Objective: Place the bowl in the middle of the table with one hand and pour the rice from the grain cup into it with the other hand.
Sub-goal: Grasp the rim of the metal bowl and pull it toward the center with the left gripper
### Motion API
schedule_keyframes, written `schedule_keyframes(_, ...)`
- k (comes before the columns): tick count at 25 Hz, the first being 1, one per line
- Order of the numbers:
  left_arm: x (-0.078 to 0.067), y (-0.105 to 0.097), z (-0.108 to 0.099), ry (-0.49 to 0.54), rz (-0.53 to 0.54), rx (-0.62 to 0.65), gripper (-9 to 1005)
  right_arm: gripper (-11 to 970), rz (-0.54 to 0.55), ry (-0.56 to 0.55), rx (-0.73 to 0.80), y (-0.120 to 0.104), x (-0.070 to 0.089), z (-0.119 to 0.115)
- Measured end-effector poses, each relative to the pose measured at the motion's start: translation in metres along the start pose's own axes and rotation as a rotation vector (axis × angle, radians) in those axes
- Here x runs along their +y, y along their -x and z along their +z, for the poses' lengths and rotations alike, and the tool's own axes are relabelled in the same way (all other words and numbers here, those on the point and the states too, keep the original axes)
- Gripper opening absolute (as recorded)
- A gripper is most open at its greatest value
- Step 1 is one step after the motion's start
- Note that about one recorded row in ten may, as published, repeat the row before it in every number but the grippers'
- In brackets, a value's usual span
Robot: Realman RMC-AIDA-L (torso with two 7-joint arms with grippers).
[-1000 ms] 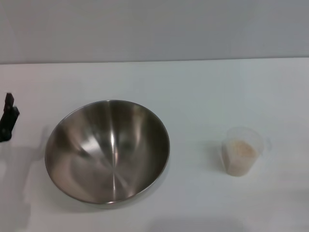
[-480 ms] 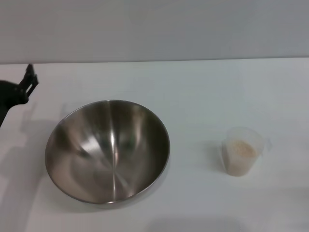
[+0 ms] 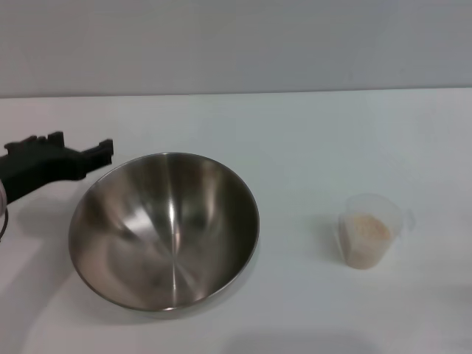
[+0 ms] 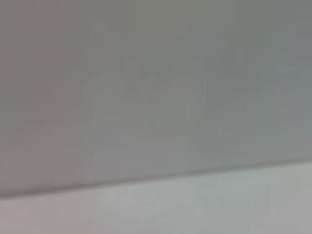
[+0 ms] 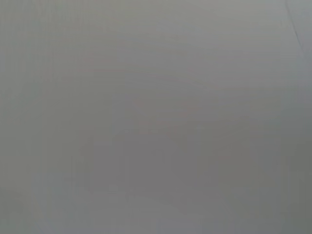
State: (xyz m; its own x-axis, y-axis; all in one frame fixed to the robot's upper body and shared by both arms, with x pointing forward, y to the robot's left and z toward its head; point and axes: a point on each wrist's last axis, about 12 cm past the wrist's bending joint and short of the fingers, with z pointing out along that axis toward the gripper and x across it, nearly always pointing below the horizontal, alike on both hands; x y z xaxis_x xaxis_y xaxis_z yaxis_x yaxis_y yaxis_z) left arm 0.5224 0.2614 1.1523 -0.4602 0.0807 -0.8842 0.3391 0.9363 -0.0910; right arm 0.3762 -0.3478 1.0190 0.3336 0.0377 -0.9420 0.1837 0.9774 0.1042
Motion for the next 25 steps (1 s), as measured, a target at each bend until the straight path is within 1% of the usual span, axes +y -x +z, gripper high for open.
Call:
schedule_keyframes(8,-0.001,-0.013,-0.010,0.005,0.045,0.032,829,766,0.000,-0.001,0.004,0.000,0.000,-0.001)
schedule_keyframes(16,-0.002,-0.019,-0.009,0.004,0.068,0.048,829,765,-0.003,-0.003,0.009,0.000,-0.001,-0.002)
schedule_keyframes(19,-0.004,-0.022,-0.009,-0.007,0.069,0.064,830,765,-0.003,-0.004,0.013,-0.001,-0.001,-0.003)
schedule_keyframes(25,-0.004,-0.026,-0.008,-0.010,0.069,0.079,830,765,-0.003,-0.006,0.021,-0.002,-0.002,-0.003)
